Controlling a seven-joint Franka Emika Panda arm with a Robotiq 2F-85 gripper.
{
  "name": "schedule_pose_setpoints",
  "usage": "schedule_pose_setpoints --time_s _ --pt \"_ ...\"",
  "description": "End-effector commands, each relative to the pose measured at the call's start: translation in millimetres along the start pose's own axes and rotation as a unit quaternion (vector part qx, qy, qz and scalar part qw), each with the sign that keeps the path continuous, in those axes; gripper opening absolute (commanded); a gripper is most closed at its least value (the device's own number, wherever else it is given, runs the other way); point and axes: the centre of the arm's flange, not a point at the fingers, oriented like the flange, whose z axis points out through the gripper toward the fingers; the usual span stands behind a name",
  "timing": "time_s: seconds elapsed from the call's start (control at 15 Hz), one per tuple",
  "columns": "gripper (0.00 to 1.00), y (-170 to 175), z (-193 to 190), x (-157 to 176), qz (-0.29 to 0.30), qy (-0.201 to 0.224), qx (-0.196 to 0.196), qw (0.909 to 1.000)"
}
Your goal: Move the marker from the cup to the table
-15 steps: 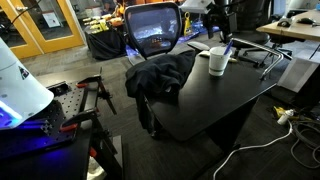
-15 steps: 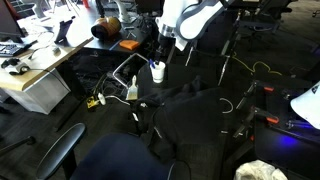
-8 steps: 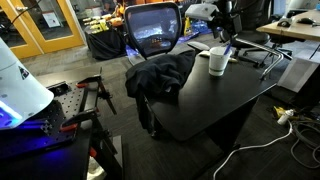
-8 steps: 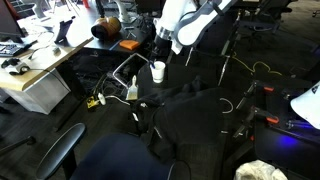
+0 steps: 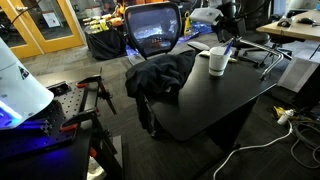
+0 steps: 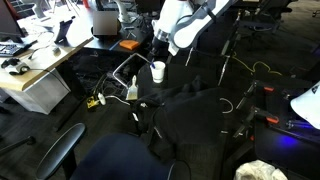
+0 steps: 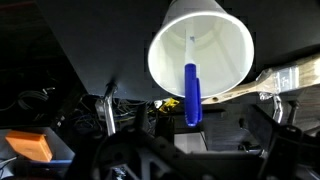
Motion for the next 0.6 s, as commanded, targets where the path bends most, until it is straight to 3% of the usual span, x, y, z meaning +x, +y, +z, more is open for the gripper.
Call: schedule_pose_setpoints --time_s 0.0,0.33,0.4,0.53 --pt "1.00 3.2 10.5 11.8 0.018 0.009 -0.001 0.9998" --pt "1.00 7.8 20.0 15.1 0.026 0.002 -0.001 0.9997" --pt "0.75 8.7 21.6 15.3 0.028 0.002 -0.001 0.9996" --pt "0.66 9.9 24.0 16.2 0.029 0.001 -0.002 0.9996"
